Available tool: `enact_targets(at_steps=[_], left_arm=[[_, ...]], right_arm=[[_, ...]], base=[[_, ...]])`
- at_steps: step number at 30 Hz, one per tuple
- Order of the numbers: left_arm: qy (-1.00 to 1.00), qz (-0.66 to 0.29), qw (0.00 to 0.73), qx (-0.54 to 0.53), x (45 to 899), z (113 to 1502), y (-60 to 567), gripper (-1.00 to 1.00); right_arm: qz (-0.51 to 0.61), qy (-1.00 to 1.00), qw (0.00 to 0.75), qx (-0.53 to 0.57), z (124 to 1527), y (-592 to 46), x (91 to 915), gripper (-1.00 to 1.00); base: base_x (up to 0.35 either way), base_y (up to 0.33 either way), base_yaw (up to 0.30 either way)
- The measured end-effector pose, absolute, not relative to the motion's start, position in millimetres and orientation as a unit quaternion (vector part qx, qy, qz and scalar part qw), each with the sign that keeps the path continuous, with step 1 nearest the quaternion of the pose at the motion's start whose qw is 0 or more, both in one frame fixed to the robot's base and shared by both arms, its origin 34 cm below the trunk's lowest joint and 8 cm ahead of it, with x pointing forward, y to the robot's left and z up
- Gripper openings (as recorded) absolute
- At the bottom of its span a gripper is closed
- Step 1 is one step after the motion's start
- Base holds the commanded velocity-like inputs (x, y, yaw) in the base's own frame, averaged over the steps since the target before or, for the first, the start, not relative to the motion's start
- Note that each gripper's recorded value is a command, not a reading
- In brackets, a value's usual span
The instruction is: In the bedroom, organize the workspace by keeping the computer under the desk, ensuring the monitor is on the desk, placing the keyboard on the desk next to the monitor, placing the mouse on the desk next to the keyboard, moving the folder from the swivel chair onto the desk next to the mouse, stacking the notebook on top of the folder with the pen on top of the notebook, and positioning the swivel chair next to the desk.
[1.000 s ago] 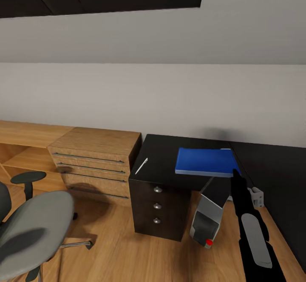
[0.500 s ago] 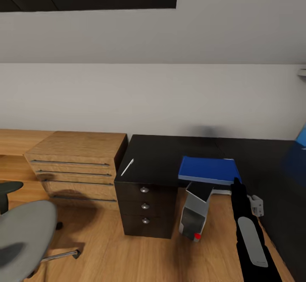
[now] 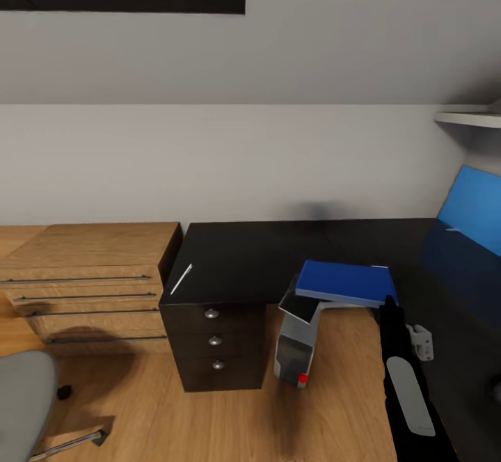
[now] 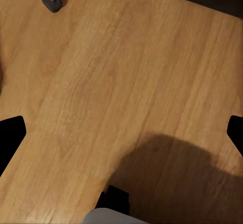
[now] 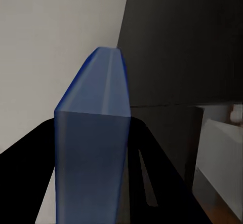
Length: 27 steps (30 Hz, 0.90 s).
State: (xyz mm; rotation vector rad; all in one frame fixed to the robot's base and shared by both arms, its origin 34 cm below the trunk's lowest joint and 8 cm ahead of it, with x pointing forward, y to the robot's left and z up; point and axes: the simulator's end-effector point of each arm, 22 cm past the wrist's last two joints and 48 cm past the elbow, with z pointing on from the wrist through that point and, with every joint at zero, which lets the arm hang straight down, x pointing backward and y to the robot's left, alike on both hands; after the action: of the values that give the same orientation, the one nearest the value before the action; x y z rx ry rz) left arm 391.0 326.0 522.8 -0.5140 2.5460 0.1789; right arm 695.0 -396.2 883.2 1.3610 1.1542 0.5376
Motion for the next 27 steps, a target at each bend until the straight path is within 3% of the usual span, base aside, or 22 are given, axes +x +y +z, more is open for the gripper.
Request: enact_targets(at_steps=[11, 20, 27], left_arm=[[0.939, 0.072, 0.278, -0.19, 395.2, 526.1, 329.9, 1.0], [0.933, 0.075, 0.296, -0.191, 401.4, 530.6, 331.5, 1.0], [0.933, 0.074, 0.297, -0.191, 402.0, 531.1, 331.5, 1.0]], right_arm=[[0.229, 0.477, 0.598, 0.602, 934.3, -420.9, 761.0, -1.0], [0.129, 0.439, 0.6, 0.656, 890.9, -480.4, 764.0, -1.0], [0.14, 0.422, 0.613, 0.653, 884.6, -442.3, 766.9, -1.0]], base=[[0.0, 0.0, -0.259], [0.0, 0.0, -0.264], [0.0, 0.0, -0.148]])
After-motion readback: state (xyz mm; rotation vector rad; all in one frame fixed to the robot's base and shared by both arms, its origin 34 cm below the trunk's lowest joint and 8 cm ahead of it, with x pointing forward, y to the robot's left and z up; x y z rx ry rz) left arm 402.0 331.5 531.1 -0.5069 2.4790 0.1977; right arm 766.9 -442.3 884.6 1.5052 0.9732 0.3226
